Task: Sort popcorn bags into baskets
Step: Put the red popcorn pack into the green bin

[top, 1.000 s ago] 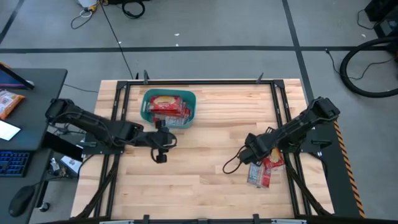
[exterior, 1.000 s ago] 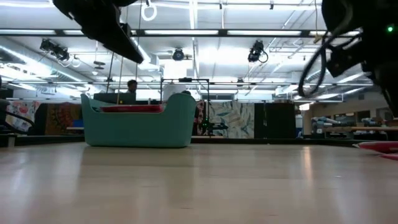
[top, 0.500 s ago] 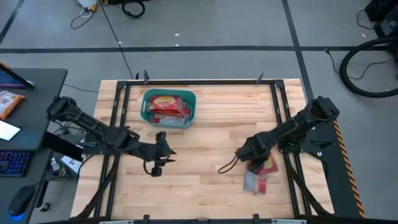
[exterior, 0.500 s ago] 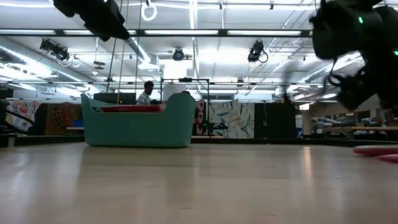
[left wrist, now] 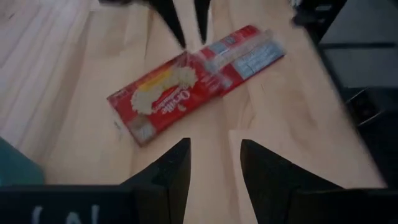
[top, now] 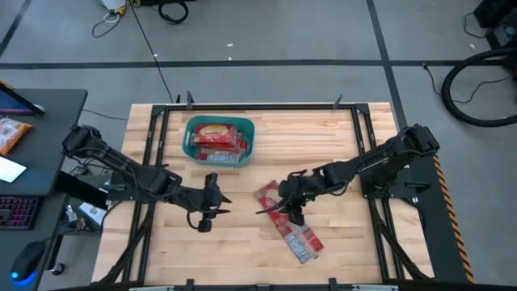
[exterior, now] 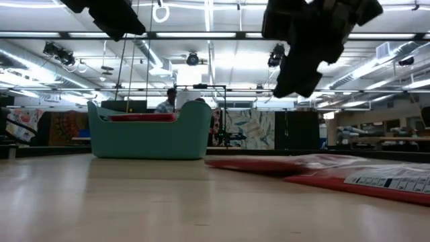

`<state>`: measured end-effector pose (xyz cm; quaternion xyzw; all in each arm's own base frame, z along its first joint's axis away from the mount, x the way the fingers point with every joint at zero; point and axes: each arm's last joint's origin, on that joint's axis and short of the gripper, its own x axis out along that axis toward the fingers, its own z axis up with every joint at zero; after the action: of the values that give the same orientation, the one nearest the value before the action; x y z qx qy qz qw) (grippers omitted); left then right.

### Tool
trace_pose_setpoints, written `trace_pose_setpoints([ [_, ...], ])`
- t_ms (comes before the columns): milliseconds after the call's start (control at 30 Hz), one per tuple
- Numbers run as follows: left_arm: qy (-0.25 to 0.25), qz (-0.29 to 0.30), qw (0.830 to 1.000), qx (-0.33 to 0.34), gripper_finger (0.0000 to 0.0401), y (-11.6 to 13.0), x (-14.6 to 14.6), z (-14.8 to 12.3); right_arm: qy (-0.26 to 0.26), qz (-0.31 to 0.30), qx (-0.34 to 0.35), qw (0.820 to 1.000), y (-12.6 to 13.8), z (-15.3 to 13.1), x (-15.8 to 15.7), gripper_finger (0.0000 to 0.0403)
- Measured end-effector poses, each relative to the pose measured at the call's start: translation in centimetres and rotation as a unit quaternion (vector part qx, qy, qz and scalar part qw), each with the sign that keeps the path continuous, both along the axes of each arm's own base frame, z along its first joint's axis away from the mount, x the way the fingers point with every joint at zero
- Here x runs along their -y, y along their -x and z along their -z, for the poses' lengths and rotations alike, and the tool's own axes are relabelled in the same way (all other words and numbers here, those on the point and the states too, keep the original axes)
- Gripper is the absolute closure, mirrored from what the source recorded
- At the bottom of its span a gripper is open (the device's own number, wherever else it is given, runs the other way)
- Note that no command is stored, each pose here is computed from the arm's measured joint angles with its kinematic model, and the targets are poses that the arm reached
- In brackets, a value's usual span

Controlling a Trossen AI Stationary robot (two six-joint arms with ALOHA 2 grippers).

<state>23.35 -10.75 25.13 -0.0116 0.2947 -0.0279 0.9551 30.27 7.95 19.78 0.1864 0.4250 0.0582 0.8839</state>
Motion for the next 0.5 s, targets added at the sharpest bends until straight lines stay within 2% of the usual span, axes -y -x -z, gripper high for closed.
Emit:
trace_pose_setpoints([
  [233,-0.048,-0.002,0.999,-0.022,0.0257,-1.7,0.5,2.4,0.058,0.026,-0.093,0.994,1.5,0.8,-0.2,0.0276],
  [500,-0.092,0.007,0.996,-0.016,0.0257,-4.8,0.9,5.7,0.070,0.063,-0.161,0.982,3.3,2.8,0.3,0.0276],
])
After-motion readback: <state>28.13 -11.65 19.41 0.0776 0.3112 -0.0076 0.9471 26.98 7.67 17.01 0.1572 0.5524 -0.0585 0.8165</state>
